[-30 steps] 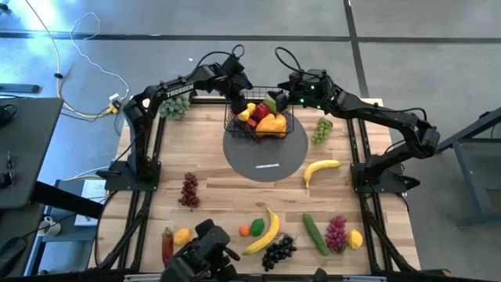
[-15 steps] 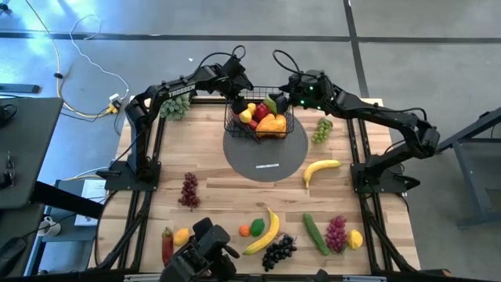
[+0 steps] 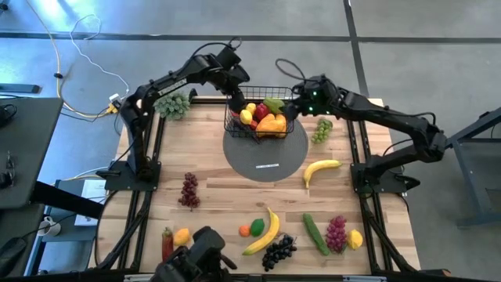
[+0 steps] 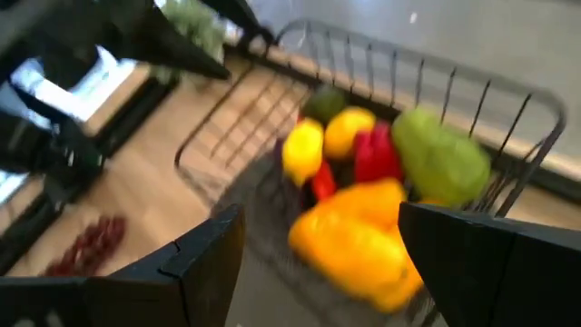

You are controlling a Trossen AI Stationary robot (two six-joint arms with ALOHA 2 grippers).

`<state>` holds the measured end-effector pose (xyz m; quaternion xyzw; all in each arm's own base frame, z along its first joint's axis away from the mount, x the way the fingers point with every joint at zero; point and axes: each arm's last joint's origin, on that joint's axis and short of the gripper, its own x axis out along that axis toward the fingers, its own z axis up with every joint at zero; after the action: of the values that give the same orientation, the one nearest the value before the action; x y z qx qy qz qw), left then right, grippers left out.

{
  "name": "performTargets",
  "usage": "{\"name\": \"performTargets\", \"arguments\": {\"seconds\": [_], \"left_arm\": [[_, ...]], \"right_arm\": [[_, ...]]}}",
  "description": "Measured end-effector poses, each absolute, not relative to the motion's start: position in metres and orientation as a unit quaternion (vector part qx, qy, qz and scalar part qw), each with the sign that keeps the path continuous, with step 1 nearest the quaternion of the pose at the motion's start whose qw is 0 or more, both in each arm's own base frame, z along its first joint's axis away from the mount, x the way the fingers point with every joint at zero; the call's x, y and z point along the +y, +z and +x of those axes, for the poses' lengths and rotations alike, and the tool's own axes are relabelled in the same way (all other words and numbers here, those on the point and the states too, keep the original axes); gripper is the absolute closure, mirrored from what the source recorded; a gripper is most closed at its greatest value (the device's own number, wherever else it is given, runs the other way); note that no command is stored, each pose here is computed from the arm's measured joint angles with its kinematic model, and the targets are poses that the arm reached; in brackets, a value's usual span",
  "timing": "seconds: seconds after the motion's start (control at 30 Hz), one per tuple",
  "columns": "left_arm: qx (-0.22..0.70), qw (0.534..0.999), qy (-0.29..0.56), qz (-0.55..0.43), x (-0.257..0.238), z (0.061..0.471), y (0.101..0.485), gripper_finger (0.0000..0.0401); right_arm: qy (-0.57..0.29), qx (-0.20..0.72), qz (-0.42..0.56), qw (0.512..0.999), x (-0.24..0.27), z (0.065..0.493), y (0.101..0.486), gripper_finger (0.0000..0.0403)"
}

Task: Build produce basket
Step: Put the cucumber into the wire basket

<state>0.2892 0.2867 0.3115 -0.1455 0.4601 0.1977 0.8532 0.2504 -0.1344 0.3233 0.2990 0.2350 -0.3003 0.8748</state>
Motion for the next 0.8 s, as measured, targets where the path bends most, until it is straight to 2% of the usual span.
{"name": "performTargets", "arguments": {"seconds": [0.27,0.8], "left_arm": [[0.441,0.864,0.163,-0.179,0.257,0.287,0.323,0.0148],[0.451,0.866,0.122,-0.177,0.173,0.3,0.302,0.0149]], "right_arm": [[-0.272,0.324,0.333,0.843,-0.099,0.252,0.311,0.013],[-0.241,0.445,0.379,0.774,-0.026,0.25,0.297,0.013]]}}
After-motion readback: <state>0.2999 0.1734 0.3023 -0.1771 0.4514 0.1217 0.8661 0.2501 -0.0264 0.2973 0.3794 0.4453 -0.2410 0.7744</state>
